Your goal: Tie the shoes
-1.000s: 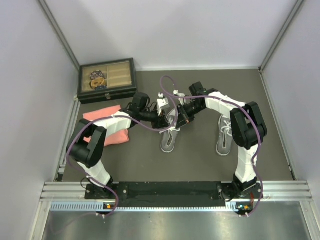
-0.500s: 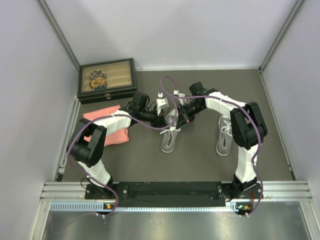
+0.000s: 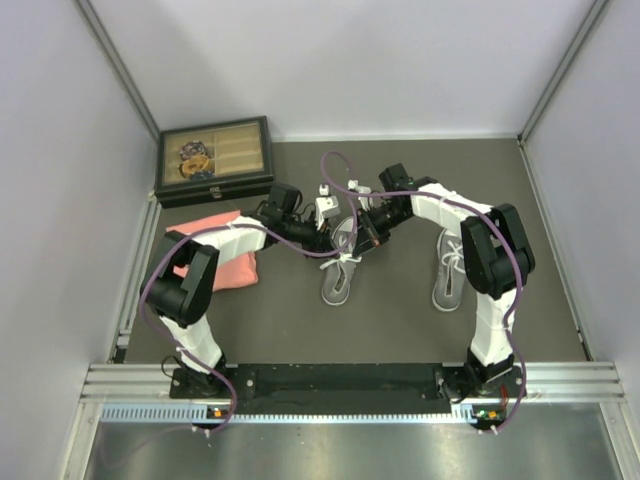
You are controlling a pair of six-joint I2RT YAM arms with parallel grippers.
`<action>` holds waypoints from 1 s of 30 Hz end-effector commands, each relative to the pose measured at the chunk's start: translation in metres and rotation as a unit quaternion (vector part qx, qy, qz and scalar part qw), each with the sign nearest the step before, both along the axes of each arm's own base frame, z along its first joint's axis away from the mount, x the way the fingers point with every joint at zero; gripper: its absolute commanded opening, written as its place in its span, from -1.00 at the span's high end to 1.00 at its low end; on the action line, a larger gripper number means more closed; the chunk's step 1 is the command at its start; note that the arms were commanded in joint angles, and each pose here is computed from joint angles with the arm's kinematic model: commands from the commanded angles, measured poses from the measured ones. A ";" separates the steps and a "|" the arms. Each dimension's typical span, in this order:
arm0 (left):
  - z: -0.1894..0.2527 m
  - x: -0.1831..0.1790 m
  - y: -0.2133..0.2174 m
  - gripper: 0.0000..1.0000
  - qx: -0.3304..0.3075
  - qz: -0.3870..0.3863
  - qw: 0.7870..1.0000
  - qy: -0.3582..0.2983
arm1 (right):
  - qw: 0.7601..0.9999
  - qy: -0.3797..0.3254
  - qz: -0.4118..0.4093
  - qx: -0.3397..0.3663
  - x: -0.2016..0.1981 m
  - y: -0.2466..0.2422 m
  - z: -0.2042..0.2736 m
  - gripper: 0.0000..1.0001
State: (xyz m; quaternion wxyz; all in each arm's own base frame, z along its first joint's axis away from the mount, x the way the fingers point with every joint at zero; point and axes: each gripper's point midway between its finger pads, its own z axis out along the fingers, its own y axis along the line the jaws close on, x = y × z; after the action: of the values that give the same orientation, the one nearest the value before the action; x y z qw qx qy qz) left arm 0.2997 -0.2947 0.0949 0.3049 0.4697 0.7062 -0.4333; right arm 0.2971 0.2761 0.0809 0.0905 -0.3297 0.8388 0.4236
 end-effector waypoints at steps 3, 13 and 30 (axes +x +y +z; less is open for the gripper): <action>0.005 0.000 0.000 0.92 0.000 -0.023 1.000 -0.014 | 1.000 -0.027 0.004 0.014 0.006 0.000 0.016 1.00; 0.004 0.008 0.019 1.00 0.010 0.001 1.000 -0.020 | 0.999 -0.036 0.003 0.007 0.008 -0.003 0.013 1.00; 0.000 0.005 0.018 1.00 0.012 -0.002 1.000 -0.021 | 0.999 -0.048 -0.015 -0.008 0.014 -0.016 0.010 1.00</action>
State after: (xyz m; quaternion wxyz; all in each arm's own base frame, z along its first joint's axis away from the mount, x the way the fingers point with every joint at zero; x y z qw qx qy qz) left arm 0.3025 -0.2777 0.0847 0.2939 0.4723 0.7153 -0.4230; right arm 0.2986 0.2681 0.0742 0.0965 -0.3306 0.8442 0.4106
